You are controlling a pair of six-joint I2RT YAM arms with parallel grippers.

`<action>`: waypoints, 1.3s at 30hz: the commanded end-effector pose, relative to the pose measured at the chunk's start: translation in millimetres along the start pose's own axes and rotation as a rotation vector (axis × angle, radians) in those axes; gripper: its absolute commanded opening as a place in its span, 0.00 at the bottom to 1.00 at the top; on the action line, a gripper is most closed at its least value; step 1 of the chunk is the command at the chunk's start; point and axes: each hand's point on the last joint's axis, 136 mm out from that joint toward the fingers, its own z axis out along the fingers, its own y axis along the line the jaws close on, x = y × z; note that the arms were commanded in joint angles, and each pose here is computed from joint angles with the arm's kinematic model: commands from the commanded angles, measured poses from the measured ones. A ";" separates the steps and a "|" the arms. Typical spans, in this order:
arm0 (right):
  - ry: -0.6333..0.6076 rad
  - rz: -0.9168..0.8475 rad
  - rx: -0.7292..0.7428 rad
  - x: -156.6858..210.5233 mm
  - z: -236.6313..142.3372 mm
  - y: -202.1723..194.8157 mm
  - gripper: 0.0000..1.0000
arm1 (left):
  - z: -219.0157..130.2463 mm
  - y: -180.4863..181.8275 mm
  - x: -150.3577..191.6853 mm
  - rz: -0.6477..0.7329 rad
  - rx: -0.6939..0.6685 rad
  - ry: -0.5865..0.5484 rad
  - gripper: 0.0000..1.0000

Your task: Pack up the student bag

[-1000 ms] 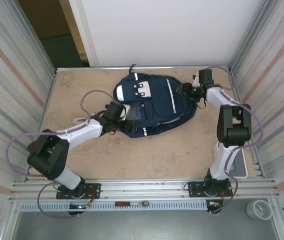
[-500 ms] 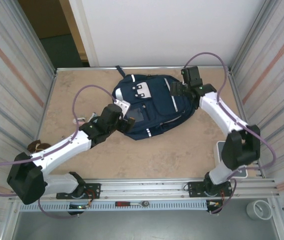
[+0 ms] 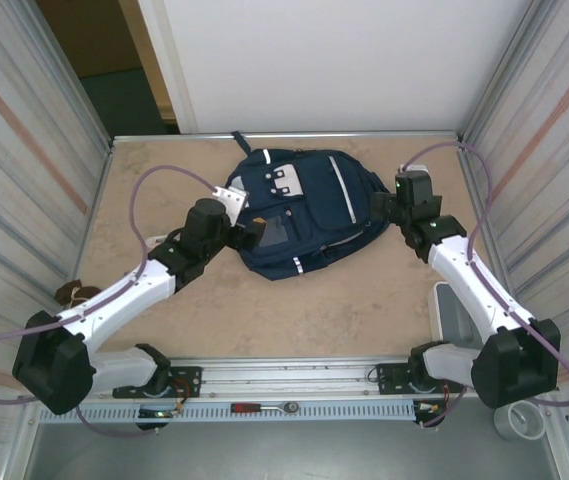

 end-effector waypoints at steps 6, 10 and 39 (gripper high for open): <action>0.132 0.206 -0.171 30.6 17.0 18.2 0.99 | 5.7 -9.2 -5.3 -0.118 0.148 0.033 0.99; 0.139 0.208 -0.262 39.0 14.1 36.9 0.99 | 12.0 -16.2 -1.8 -0.091 0.175 0.058 0.99; 0.252 0.064 -0.278 100.7 10.2 65.5 1.00 | 100.3 -110.4 92.3 0.774 0.153 0.352 0.79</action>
